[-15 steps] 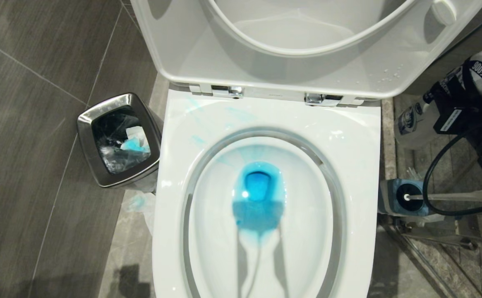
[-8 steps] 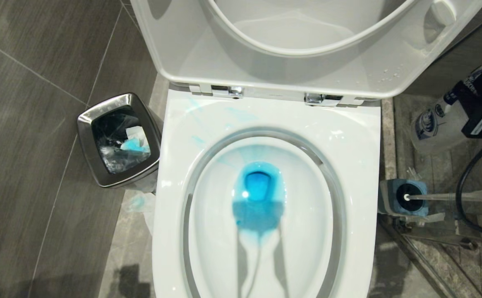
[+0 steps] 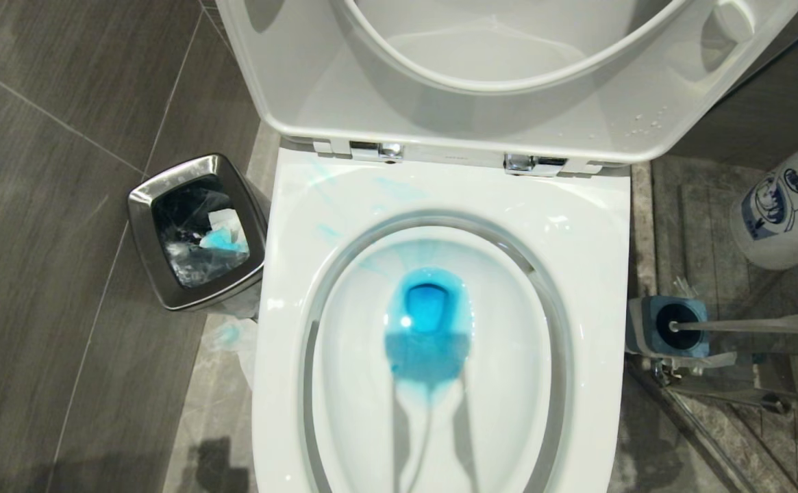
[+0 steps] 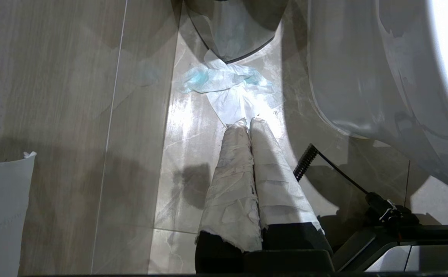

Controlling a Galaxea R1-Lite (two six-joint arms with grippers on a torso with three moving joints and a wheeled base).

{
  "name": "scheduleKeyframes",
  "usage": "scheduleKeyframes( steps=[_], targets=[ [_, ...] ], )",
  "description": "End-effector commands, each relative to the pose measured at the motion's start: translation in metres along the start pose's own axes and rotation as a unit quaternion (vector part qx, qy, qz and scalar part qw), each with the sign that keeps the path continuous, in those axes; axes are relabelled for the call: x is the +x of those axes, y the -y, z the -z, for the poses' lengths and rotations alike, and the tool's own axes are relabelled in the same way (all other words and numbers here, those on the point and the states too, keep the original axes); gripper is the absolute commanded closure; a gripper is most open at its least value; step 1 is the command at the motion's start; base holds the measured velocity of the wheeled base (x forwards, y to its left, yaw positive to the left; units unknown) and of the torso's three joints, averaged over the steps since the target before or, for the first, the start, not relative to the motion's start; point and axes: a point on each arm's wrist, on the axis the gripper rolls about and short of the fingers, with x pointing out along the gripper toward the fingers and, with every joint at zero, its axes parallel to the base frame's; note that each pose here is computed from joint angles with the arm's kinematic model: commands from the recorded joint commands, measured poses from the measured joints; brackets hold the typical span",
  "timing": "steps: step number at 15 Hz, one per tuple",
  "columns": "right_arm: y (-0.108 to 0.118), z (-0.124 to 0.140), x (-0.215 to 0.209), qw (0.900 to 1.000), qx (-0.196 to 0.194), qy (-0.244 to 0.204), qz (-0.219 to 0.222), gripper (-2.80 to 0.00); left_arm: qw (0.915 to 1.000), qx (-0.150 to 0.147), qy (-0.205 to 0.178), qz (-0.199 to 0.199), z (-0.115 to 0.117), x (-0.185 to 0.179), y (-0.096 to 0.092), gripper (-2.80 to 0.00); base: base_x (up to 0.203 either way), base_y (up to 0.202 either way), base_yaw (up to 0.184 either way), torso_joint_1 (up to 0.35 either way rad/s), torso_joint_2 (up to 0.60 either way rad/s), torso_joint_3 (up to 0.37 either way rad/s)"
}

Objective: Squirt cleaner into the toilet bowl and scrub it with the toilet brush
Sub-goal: Pour in the cleaning agent

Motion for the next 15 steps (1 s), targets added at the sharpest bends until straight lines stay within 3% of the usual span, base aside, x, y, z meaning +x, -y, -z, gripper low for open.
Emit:
scheduleKeyframes(
  steps=[1, 7, 15],
  targets=[
    [0.008, -0.019, -0.022, 1.000, 0.002, 0.014, -0.009, 0.00, 1.0000, 0.000, -0.001, 0.000, 0.000, 0.000, 0.000, 0.00, 0.000, 0.000, 0.000, 0.000, 0.00, 0.000],
    [0.018, -0.031, -0.056, 0.998, -0.003, 0.003, -0.055, 0.00, 1.0000, 0.000, -0.001, 0.000, 0.000, 0.000, 0.000, 0.00, 0.000, 0.000, 0.000, 0.000, 0.00, 0.000],
    [0.018, -0.032, -0.056, 0.999, -0.012, 0.002, -0.050, 0.00, 1.0000, 0.000, -0.001, 0.000, 0.000, 0.000, 0.000, 0.00, 0.000, 0.000, 0.000, 0.000, 0.00, 0.000]
  ],
)
